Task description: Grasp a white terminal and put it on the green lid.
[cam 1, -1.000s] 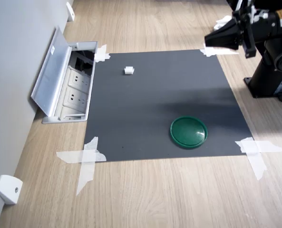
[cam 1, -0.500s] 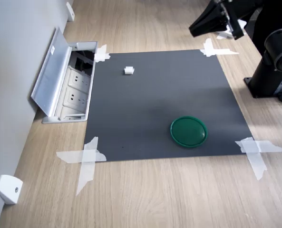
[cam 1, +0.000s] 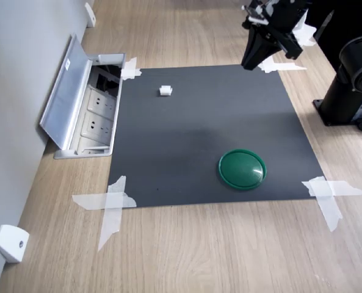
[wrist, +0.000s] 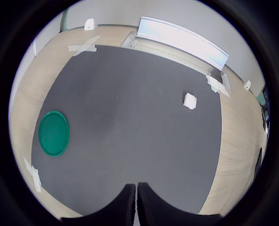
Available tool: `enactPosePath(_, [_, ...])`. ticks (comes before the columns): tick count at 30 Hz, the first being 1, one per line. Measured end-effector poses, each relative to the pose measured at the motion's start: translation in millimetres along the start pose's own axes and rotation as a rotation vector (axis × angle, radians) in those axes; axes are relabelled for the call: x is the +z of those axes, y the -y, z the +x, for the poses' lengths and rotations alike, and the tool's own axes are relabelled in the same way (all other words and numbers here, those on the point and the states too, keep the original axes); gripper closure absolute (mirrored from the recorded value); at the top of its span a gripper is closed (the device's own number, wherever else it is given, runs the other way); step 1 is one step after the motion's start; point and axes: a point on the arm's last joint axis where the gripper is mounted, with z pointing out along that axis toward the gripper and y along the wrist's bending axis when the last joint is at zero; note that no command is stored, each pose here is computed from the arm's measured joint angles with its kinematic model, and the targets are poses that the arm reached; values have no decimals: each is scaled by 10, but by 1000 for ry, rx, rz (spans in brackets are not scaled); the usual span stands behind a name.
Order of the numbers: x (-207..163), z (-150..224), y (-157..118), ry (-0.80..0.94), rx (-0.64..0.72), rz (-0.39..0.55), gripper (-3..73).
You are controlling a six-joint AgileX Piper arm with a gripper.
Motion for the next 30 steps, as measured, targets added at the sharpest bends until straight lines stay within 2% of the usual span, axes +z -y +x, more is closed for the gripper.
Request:
enactPosePath(3, [53, -63, 26, -42, -35, -18, 602])
enactPosePath(6, [147, -220, 90, -88, -61, -41, 491])
enactPosePath(10, [252, -490, 199, -119, -67, -56, 286])
enactPosePath(15, [411, -735, 453, -171, -27, -47, 99])
enactPosePath(18, [522, -805, 696, -189, 8, -25, 60])
enactPosePath(21, [688, -832, 904, -219, 17, -25, 55])
enactPosePath(30, [1228, -1058, 1139, -256, 27, -71, 54])
